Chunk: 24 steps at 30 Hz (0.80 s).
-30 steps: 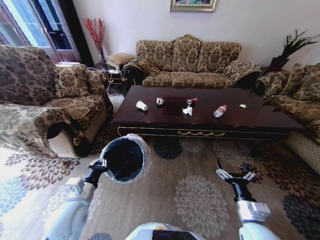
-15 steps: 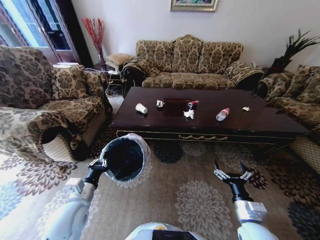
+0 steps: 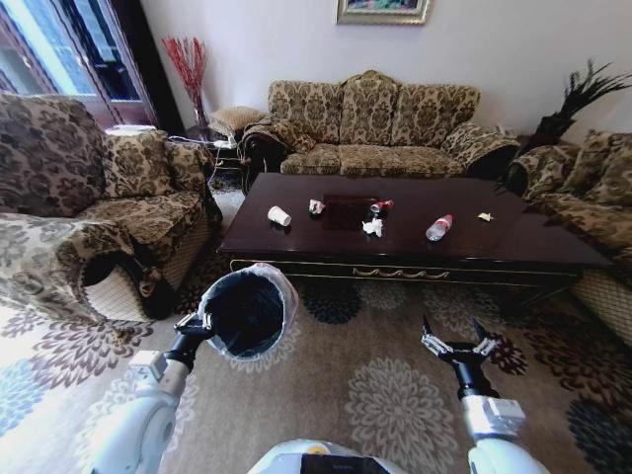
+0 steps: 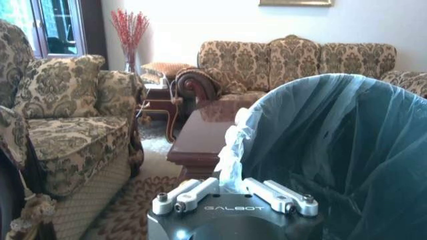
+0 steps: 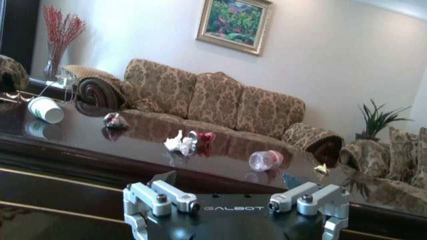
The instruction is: Move to the front of the table and place the trash on the table into the trash bin.
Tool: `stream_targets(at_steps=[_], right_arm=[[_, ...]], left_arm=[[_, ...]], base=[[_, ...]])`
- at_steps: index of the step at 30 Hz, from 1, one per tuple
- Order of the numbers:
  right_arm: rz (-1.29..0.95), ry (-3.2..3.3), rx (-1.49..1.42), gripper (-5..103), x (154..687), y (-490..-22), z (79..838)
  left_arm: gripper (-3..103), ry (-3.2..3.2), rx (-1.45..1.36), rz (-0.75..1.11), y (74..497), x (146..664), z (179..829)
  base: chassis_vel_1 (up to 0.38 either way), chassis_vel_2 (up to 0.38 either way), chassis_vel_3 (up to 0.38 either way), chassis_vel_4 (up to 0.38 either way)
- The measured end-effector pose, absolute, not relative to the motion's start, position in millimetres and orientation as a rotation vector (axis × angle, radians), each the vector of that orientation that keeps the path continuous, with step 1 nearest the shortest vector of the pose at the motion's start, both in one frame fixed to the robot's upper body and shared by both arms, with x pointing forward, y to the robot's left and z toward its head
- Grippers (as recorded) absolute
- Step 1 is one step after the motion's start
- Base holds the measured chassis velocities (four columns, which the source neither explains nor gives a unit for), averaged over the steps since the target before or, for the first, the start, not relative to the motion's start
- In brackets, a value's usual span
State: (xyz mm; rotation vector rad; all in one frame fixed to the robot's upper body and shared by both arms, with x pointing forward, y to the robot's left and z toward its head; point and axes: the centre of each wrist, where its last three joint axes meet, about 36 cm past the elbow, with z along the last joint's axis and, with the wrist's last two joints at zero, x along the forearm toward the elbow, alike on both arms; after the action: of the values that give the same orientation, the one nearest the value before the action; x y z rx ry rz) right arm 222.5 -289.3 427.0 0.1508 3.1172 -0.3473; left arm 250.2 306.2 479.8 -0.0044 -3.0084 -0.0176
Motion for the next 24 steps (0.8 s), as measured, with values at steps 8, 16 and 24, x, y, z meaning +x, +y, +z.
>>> stream_targets(at_steps=[8,16,24], right_arm=[[-0.347,3.106,0.147,100,222.0,-287.9,427.1],[-0.353,3.124,0.134,100,218.5,-289.2,425.9],[-0.345,3.124,0.116,100,221.2,-286.6,426.0]], left_arm=[[1,-3.026,-0.006,-0.005,304.4,249.2,479.1],[1,-3.034,-0.013,-0.008,302.3,248.3,480.4],[1,-3.041,-0.006,-0.011,305.1,244.4,481.7]], base=[[0.000,0.000,0.000,0.000],[0.000,0.000,0.000,0.000],[-0.065,-0.053,0.064,0.044]])
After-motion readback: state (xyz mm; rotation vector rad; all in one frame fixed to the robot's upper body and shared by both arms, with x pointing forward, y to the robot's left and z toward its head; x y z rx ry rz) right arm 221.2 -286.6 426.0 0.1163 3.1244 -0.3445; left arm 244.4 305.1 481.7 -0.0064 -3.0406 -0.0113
